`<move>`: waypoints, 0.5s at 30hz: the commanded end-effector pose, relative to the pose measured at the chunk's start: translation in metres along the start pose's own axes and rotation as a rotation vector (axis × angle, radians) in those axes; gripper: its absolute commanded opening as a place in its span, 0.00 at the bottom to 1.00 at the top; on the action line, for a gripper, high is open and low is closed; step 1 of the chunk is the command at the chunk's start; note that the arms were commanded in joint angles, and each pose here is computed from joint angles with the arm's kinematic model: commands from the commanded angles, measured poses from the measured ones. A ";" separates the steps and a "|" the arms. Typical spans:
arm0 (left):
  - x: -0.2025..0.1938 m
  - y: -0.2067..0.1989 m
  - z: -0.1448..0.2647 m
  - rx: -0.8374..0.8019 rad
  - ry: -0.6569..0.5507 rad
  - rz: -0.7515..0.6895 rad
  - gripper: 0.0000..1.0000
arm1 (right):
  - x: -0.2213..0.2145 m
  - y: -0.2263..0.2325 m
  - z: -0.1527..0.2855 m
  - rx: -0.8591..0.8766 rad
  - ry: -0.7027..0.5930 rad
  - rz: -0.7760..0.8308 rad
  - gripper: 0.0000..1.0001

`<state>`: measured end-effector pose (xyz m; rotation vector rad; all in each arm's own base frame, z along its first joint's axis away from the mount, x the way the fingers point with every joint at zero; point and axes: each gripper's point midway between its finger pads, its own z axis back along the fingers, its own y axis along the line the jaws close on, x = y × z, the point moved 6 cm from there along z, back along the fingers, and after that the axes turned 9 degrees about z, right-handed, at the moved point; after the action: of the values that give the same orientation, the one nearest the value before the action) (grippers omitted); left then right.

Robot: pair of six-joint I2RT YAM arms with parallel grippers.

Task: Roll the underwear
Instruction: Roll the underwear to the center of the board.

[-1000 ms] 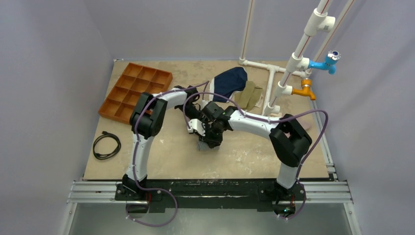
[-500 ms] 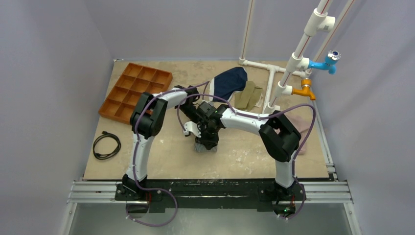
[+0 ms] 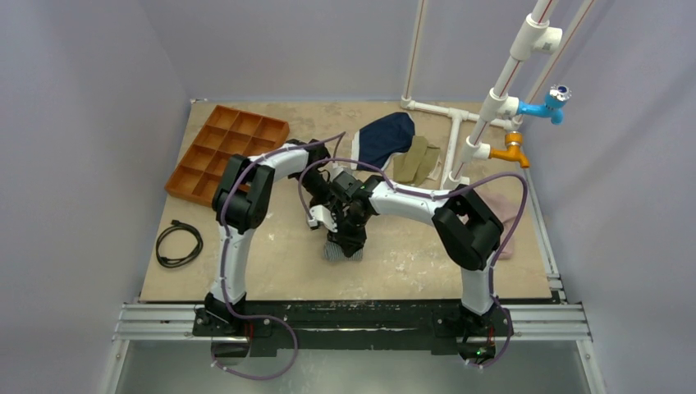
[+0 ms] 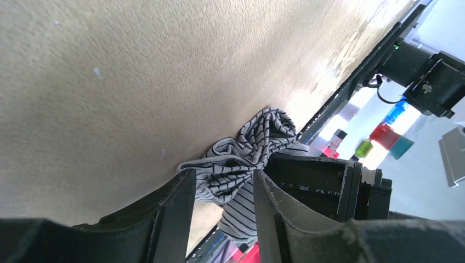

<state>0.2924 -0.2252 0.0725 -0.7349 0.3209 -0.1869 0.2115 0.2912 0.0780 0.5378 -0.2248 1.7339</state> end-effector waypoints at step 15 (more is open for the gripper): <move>0.000 0.019 0.069 0.217 -0.185 -0.172 0.52 | -0.062 0.031 -0.043 0.221 0.180 -0.190 0.00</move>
<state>0.3133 -0.1892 0.0839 -0.6337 0.1649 -0.2429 0.1995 0.2898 0.0691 0.6823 -0.1402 1.6661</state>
